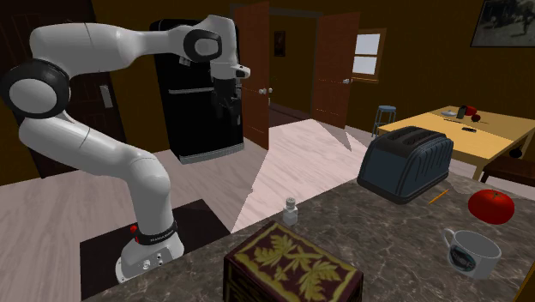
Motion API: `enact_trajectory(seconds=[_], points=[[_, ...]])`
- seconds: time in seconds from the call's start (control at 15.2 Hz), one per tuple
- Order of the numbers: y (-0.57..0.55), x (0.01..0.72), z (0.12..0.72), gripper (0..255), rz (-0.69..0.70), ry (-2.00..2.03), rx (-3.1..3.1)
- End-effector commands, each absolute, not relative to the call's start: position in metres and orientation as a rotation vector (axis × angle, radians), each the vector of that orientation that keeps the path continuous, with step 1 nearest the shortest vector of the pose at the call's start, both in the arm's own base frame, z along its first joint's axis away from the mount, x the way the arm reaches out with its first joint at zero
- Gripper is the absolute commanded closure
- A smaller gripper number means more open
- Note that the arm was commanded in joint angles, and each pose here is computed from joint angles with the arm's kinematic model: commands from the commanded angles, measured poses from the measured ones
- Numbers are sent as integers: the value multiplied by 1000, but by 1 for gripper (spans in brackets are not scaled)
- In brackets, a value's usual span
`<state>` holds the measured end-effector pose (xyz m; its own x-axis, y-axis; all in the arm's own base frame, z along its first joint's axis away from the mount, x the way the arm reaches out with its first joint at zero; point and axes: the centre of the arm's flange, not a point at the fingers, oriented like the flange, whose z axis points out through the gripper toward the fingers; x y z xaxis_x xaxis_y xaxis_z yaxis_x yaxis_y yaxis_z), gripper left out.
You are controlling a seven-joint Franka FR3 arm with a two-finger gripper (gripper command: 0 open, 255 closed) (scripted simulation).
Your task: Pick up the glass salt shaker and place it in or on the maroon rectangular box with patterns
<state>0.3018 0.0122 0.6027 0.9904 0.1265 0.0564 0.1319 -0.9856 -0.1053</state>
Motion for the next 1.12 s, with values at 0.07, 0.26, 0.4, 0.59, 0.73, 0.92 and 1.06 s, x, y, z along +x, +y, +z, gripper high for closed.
enact_trajectory(seconds=[0.07,0.26,0.4,0.59,0.73,0.92,1.06], points=[[3,305,595,0,-72,-203,-3029],[-26,315,572,0,-64,-221,-3041],[-45,322,556,0,-59,-233,-3048],[-74,333,534,0,-50,-252,-3059],[-93,340,519,0,-44,-264,-3067],[-122,351,497,0,-36,-282,-3078],[-142,358,482,0,-30,-295,-3085]])
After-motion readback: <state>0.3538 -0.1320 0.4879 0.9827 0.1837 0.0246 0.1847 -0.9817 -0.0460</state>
